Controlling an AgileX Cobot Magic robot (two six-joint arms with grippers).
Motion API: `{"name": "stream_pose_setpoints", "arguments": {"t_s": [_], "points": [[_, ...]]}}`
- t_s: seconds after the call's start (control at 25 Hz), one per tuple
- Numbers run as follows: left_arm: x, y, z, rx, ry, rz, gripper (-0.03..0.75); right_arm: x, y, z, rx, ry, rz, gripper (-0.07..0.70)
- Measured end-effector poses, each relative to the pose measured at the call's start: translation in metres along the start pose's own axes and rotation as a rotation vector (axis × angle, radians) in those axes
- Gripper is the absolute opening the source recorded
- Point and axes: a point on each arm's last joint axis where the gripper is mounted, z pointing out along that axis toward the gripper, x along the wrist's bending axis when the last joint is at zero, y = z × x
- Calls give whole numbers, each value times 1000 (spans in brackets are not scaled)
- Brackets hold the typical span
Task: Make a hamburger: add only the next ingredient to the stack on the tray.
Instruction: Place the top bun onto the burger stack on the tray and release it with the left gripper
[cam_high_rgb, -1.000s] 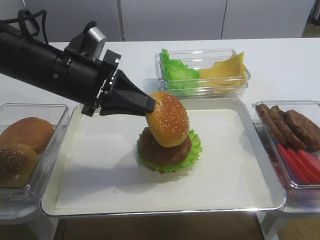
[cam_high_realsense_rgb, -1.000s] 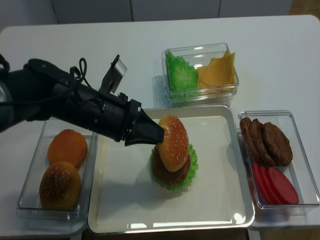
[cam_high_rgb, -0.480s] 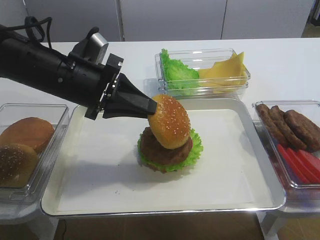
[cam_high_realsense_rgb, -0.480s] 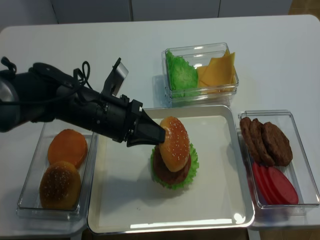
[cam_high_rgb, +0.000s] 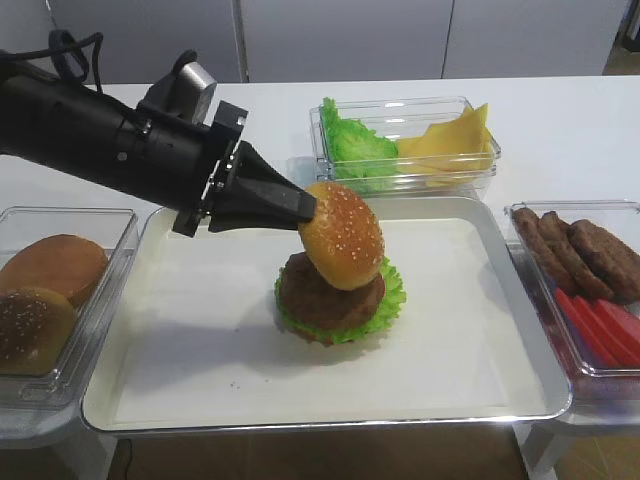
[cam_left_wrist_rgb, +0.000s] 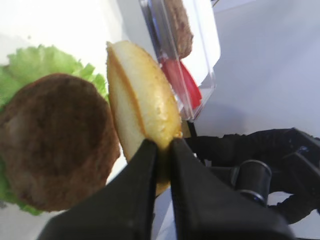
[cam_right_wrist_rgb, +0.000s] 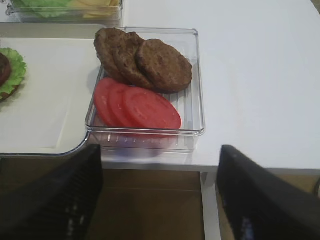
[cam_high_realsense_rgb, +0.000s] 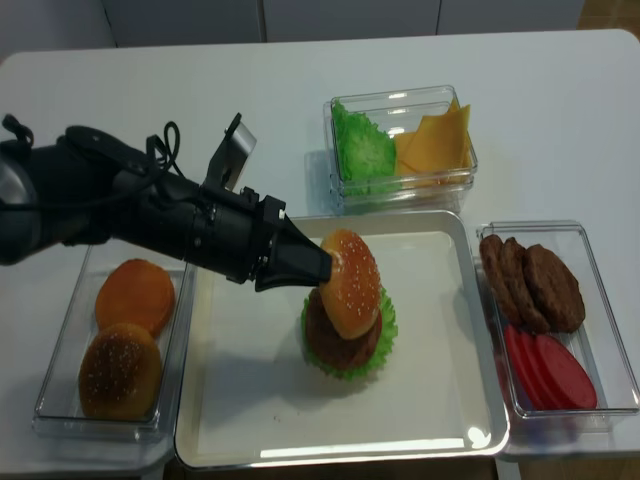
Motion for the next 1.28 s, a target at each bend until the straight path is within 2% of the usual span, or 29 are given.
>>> {"name": "stream_pose_setpoints", "arguments": {"t_s": [0.2,0.48,0.68,1.28], "points": [[-1,1,0,-12,-12,3,43,0,0,0,0,0,0,545],[-1,-4,5,39,17,31,43,0,0,0,0,0,2,545],[0,-5,5,45,24,25,43,0,0,0,0,0,2,545],[2,-8,4,79,58,46,44,0,0,0,0,0,2,545]]}}
